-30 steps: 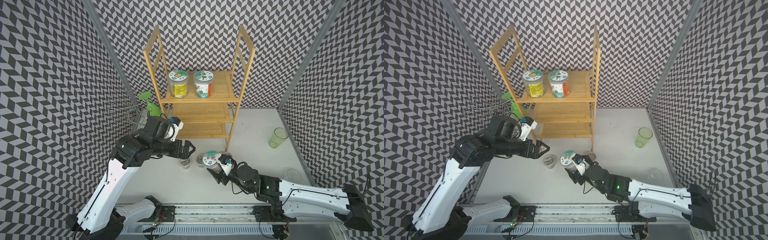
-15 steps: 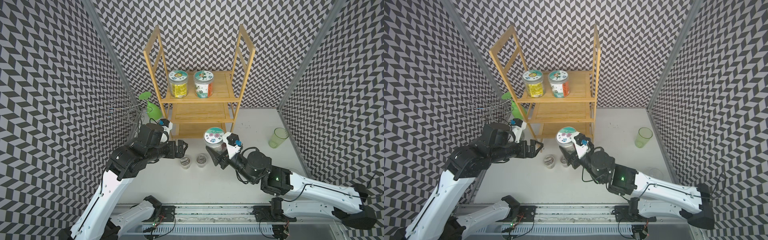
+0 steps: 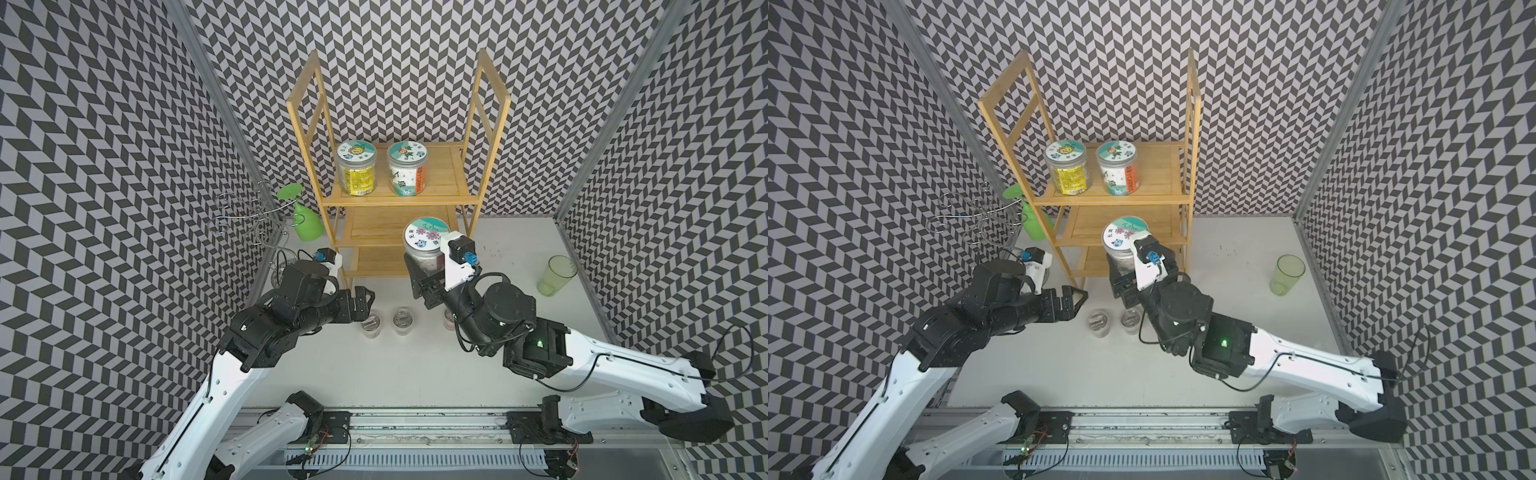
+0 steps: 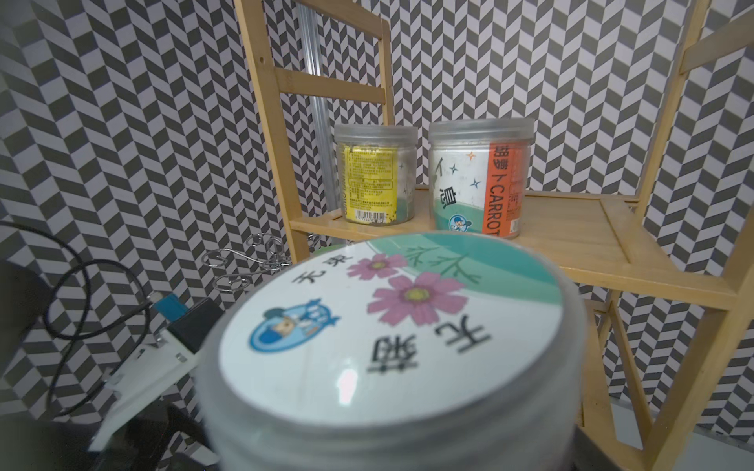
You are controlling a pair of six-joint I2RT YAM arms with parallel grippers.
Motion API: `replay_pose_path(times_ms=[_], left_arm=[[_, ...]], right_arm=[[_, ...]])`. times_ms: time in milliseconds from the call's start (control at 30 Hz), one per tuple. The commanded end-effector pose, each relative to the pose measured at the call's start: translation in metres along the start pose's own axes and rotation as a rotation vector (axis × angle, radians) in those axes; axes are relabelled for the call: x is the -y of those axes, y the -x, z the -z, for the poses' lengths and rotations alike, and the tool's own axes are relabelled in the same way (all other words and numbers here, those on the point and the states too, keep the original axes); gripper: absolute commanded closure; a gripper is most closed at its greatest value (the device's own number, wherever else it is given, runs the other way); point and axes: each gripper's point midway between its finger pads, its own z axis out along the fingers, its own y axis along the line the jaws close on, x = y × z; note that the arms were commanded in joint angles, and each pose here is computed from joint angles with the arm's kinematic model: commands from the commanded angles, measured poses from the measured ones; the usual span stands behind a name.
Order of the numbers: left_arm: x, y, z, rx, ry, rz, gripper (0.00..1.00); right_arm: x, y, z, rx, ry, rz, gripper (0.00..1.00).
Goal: Place the seed container on the shelf
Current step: Place the seed jar on the shelf.
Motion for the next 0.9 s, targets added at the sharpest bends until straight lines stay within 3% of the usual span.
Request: replay_pose_path(times_ms=[0,433,867], left_arm=[[0.001,0.010,0.004,0.059,-0.011,-0.002,0.01],[0.001,0.011,-0.001,0.065,-0.021,-0.051,0.00],[-0.002,0.011,-0.006,0.068,-0.020,-0.059,0.00]], right_arm=[[0.013,0.037,0.000,0.110,-0.095,-0.035,0.27],[0.027,0.078,-0.019,0.216,-0.220,-0.023,0.26],[0.064,0.093,-0.049,0.194,-0.214,-0.078,0.26]])
